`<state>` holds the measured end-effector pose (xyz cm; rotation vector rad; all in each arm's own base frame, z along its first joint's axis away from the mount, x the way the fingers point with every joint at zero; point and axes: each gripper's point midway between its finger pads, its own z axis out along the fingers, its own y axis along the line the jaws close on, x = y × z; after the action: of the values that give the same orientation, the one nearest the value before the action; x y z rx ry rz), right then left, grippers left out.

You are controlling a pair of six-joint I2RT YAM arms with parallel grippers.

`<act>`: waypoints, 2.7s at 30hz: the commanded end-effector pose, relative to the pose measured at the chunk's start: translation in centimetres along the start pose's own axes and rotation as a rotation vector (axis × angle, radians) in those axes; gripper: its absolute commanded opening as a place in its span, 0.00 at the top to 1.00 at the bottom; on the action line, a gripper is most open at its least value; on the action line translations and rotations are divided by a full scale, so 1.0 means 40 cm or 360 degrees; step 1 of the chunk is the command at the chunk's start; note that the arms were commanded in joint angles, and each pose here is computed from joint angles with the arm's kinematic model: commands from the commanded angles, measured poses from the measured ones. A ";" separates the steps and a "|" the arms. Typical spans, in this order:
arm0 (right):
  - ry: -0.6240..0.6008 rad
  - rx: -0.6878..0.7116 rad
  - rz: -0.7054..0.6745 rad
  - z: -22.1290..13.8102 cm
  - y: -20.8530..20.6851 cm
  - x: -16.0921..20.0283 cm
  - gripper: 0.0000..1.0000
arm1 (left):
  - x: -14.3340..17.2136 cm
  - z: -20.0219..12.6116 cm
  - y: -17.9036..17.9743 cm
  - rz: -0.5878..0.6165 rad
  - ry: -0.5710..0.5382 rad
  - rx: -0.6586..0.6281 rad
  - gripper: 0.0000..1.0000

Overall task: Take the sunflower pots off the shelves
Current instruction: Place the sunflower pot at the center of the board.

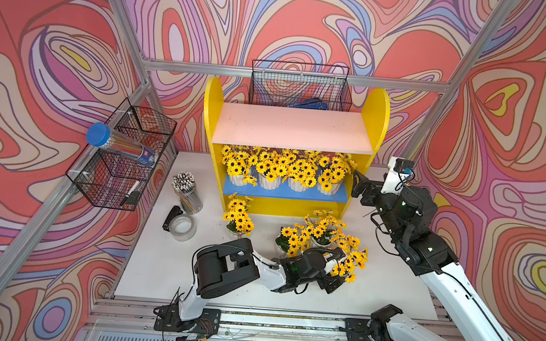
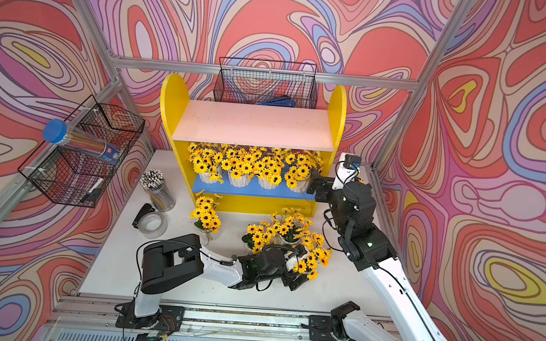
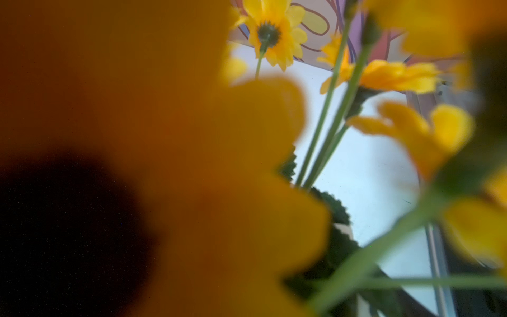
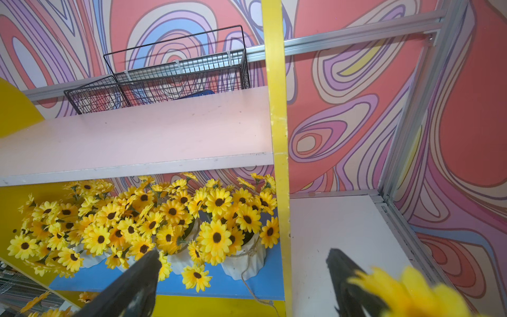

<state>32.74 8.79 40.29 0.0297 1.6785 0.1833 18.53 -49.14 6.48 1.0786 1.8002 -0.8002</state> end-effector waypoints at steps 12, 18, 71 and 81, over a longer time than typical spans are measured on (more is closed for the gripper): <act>-0.0020 -0.0039 0.0007 -0.010 0.007 -0.015 0.02 | 0.213 -0.090 -0.004 0.0128 0.0598 -0.0115 0.00; -0.0028 -0.0046 0.0012 -0.017 0.006 -0.013 0.02 | 0.182 -0.133 -0.007 0.0155 0.0605 -0.0123 0.00; 0.0491 -0.0245 0.0156 0.085 0.080 0.294 0.06 | -0.357 -0.944 0.538 -0.0528 -0.0103 -0.1194 0.00; 0.0534 -0.0190 0.0096 0.205 0.096 0.363 0.02 | -0.325 -0.932 0.534 -0.0532 -0.0104 -0.1169 0.00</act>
<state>37.35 15.01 24.50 -0.0487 2.0573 0.3665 28.07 -13.27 31.85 0.2864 2.0117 -0.2596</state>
